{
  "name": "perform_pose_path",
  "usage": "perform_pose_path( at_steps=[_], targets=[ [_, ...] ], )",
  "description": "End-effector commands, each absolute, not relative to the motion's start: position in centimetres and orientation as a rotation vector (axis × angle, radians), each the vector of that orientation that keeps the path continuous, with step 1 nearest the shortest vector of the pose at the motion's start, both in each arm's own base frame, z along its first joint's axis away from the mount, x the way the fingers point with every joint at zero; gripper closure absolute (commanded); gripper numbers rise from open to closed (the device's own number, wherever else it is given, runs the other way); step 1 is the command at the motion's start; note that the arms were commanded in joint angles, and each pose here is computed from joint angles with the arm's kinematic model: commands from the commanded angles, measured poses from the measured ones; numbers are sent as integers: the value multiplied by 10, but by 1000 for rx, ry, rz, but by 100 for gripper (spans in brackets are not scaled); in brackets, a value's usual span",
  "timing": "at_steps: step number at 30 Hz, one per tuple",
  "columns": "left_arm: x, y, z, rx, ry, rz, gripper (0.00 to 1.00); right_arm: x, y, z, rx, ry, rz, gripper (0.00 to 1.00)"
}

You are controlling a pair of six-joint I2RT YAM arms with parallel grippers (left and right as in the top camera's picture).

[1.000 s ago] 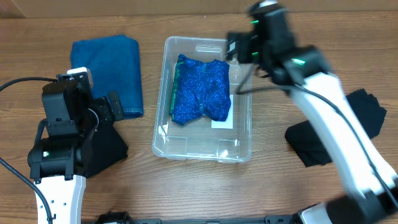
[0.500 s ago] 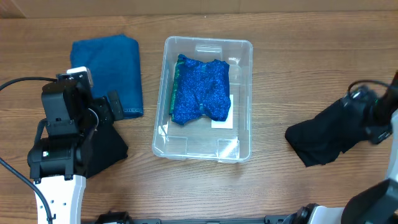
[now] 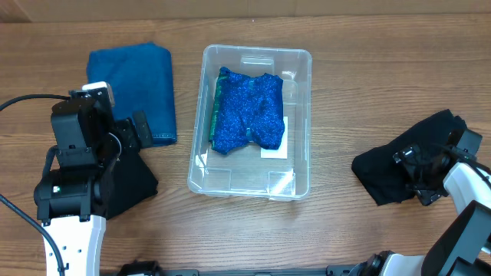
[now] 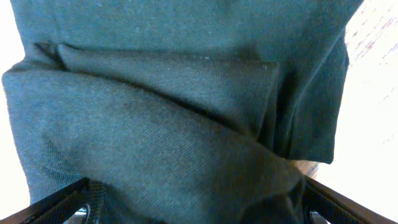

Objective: Pack container
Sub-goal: 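Grasp the right black cloth with the right gripper, then lay the black cloth on top of the sparkly cloth in the bin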

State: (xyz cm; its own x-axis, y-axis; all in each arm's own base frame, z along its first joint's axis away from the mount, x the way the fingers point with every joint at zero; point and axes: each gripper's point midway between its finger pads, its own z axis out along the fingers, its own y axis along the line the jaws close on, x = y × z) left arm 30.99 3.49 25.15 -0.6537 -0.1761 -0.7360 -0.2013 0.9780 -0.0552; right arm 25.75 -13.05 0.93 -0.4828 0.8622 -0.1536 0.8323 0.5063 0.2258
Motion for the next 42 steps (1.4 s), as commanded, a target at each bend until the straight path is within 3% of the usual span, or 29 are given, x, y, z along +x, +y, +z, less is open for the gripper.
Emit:
perform_pose_path(
  at_steps=[1,4,8,9,11,17,21,25,28,33,37,42],
  targets=[
    [313,35,260,-259,2278,50,0,249,-111,-7,1464,2543,291,9],
    [313,35,260,-259,2278,50,0,258,-99,-3,1428,2535,416,34],
    [313,35,260,-258,2278,49,0,284,-77,15,1245,2496,682,82],
    [313,35,260,-259,2278,49,0,291,-72,23,1183,2483,743,90],
    [313,35,260,-259,2277,49,0,309,-62,47,1030,2441,866,96],
    [313,35,260,-259,2278,49,0,363,-28,173,562,2292,929,96],
    [313,35,260,-259,2278,49,0,379,45,295,147,2161,929,96],
    [313,35,260,-259,2277,49,0,378,125,351,-158,2083,922,96],
    [313,35,260,-258,2278,47,0,378,183,337,-329,2114,890,96],
    [313,35,260,-258,2279,47,0,398,242,242,-406,2335,871,96],
    [313,35,260,-258,2279,47,0,429,235,176,-258,2473,719,96],
    [311,35,258,-258,2288,47,0,442,216,155,-186,2510,587,94]
  ],
)
